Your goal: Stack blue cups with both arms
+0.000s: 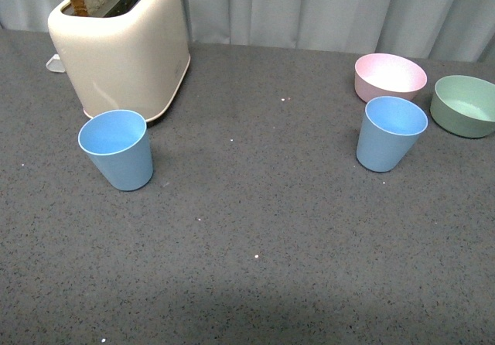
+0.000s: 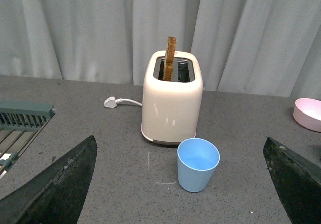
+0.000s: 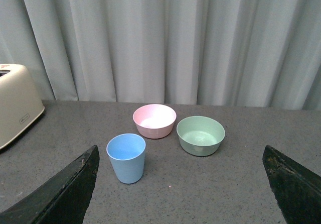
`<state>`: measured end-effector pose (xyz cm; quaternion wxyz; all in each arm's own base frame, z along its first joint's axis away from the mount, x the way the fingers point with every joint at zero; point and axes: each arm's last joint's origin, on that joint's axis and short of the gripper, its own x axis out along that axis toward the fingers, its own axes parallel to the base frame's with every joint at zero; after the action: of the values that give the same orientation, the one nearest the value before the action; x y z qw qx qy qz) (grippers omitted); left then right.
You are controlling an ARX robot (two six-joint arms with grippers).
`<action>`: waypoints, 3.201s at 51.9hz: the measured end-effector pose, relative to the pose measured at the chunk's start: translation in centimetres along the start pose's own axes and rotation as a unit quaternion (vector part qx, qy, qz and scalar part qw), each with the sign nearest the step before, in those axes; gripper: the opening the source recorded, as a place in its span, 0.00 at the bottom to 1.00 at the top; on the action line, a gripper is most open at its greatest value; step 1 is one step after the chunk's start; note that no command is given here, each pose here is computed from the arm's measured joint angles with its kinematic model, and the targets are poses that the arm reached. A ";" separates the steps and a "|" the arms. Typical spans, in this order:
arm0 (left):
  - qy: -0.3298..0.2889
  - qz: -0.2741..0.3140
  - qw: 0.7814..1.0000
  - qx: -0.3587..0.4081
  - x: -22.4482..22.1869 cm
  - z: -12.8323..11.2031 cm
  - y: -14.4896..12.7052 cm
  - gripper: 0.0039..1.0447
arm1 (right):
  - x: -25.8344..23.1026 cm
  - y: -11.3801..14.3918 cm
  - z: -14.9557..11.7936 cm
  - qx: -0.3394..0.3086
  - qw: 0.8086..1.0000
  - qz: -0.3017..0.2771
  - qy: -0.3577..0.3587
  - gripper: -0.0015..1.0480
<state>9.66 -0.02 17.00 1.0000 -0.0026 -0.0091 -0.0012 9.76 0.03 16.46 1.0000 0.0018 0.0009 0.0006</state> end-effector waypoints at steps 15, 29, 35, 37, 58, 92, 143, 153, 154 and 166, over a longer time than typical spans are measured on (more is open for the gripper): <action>0.141 0.170 0.972 -0.084 3.8 0.3 1.1 0.94 | 0.0 0.0 0.0 0.000 1.000 0.000 0.000 0.91; 0.237 0.092 0.959 -0.125 13.3 0.8 -0.1 0.94 | 0.0 0.0 0.0 0.000 1.000 0.000 0.000 0.91; 0.304 0.090 0.938 -0.140 17.3 -0.6 -0.9 0.94 | 0.0 0.0 0.0 0.000 1.000 0.000 0.000 0.91; 0.330 0.093 0.928 -0.146 18.5 -1.1 -1.2 0.94 | 0.0 0.0 0.0 0.000 1.000 0.000 0.000 0.91; 0.471 0.106 0.858 -0.176 24.8 -5.4 -3.2 0.94 | 0.0 0.0 0.0 0.000 1.000 0.000 0.000 0.91; 0.549 0.118 0.805 -0.193 26.4 -7.9 -4.4 0.22 | 0.0 0.0 0.0 0.000 1.000 0.000 0.000 0.91; 0.588 0.023 0.791 -0.165 31.2 -7.1 -19.8 0.11 | 0.0 0.0 0.0 0.000 1.000 0.000 0.000 0.91; 0.585 0.016 0.792 -0.173 31.4 -6.6 -20.0 0.37 | 0.0 0.0 0.0 0.000 1.000 0.000 0.000 0.91; 0.584 0.015 0.793 -0.173 31.4 -6.6 -20.0 0.38 | 0.0 0.0 0.0 0.000 1.000 0.000 0.000 0.91; 0.516 0.008 0.834 -0.197 31.0 -3.1 -19.4 0.76 | 0.0 0.0 0.0 0.000 1.000 0.000 0.000 0.91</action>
<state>40.66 -19.55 14.54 0.8376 -0.1989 0.5087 0.0035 9.77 0.02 16.44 1.0000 0.0018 0.0011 0.0006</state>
